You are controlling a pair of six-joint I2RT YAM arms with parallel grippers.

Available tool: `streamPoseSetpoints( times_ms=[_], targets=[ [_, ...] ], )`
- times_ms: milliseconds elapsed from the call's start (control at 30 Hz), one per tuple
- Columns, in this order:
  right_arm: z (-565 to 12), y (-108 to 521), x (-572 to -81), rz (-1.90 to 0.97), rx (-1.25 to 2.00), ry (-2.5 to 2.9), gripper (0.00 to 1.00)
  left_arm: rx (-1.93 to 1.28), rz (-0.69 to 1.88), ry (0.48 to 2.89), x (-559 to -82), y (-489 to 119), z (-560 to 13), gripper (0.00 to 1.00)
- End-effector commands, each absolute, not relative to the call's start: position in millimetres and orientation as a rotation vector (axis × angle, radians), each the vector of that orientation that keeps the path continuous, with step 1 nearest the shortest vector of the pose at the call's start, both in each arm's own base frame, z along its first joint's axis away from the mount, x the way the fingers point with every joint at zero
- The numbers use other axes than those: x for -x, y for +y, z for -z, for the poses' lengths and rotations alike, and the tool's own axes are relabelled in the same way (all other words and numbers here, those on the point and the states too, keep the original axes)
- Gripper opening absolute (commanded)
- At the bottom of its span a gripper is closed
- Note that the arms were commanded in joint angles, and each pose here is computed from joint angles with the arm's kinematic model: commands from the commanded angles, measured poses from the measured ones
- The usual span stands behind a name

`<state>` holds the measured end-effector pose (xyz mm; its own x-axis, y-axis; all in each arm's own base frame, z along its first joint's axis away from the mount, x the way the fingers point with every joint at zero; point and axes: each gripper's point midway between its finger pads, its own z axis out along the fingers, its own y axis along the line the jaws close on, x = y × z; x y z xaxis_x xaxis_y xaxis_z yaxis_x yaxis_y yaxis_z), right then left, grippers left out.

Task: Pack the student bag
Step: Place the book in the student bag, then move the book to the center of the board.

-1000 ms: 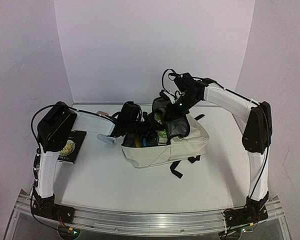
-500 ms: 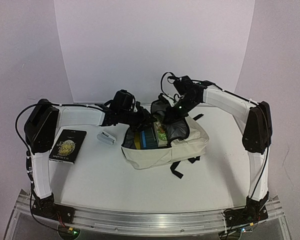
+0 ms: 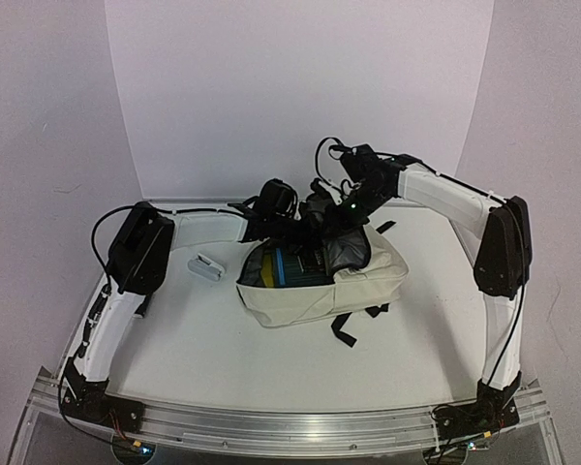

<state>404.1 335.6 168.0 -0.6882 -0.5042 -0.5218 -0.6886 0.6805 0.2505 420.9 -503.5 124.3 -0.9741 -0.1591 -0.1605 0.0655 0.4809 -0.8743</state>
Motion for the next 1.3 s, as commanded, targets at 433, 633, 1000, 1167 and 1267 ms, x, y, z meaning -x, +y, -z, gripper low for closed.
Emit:
streamPoseSetpoints(
  times_ms=[433, 633, 1000, 1167, 1267],
  targets=[
    [-185.6, 237.5, -405.1, -0.508, 0.833, 2.477, 0.0, 0.045, 1.366, 2.462, -382.5, -407.2, -201.7, 0.69],
    [-177.4, 205.1, -399.4, -0.45, 0.815, 2.509, 0.0, 0.446, 0.928, 2.565, -388.8, -254.2, -187.2, 0.99],
    [-173.7, 193.3, -390.1, -0.419, 0.801, 2.53, 0.0, 0.986, 0.424, 2.618, -377.8, -44.1, -150.9, 1.0],
    [-170.2, 190.1, -394.1, -0.403, 0.78, 2.547, 0.01, 1.101, 0.299, 2.614, -384.9, 6.9, -128.3, 1.0],
    [-169.4, 189.4, -395.2, -0.4, 0.779, 2.553, 0.05, 1.148, 0.23, 2.622, -392.4, 27.2, -112.4, 1.0]
  ],
)
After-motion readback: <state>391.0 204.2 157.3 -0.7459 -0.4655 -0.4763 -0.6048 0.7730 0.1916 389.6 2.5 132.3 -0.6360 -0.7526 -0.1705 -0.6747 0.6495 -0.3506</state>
